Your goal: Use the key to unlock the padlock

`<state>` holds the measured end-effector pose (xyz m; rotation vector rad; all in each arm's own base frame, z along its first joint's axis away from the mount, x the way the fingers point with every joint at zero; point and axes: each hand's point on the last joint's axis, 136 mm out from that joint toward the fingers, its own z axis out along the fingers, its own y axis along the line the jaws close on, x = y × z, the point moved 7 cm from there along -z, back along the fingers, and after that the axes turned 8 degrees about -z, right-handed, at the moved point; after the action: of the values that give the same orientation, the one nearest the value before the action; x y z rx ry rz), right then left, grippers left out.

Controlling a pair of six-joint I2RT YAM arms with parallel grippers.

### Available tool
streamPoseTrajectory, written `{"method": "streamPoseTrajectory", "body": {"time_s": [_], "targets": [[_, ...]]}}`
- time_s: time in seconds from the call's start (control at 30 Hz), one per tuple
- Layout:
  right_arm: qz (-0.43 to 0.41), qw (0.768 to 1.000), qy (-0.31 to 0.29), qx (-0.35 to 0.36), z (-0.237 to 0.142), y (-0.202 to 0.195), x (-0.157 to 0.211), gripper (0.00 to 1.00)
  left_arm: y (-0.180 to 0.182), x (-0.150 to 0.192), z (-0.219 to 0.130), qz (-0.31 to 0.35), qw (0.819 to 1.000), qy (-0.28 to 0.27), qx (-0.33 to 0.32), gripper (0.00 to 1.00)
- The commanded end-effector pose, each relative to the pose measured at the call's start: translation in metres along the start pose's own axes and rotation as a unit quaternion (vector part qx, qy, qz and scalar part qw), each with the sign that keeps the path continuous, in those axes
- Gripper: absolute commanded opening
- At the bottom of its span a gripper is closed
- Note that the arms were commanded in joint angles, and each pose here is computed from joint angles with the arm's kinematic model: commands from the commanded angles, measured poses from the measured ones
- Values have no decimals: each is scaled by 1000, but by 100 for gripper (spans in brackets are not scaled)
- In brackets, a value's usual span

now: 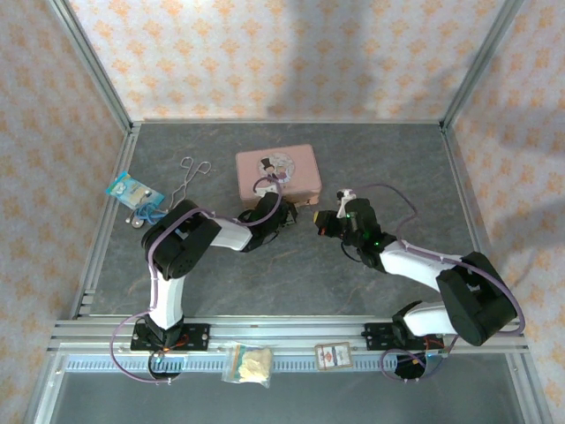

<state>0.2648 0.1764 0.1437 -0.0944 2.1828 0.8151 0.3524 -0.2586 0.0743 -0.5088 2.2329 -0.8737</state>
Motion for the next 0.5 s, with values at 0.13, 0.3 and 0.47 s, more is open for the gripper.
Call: {"method": "streamPoseTrajectory", "body": {"time_s": [0.13, 0.3, 0.47], "targets": [[60, 997, -4, -46, 3, 0, 12, 0, -14, -3, -17, -102, 990, 43, 92, 0], [101, 991, -4, -94, 7, 1, 21, 0, -22, -6, -25, -161, 974, 49, 155, 0], [124, 983, 12, -138, 18, 6, 27, 0, -32, -9, -33, -188, 960, 52, 200, 0]]}}
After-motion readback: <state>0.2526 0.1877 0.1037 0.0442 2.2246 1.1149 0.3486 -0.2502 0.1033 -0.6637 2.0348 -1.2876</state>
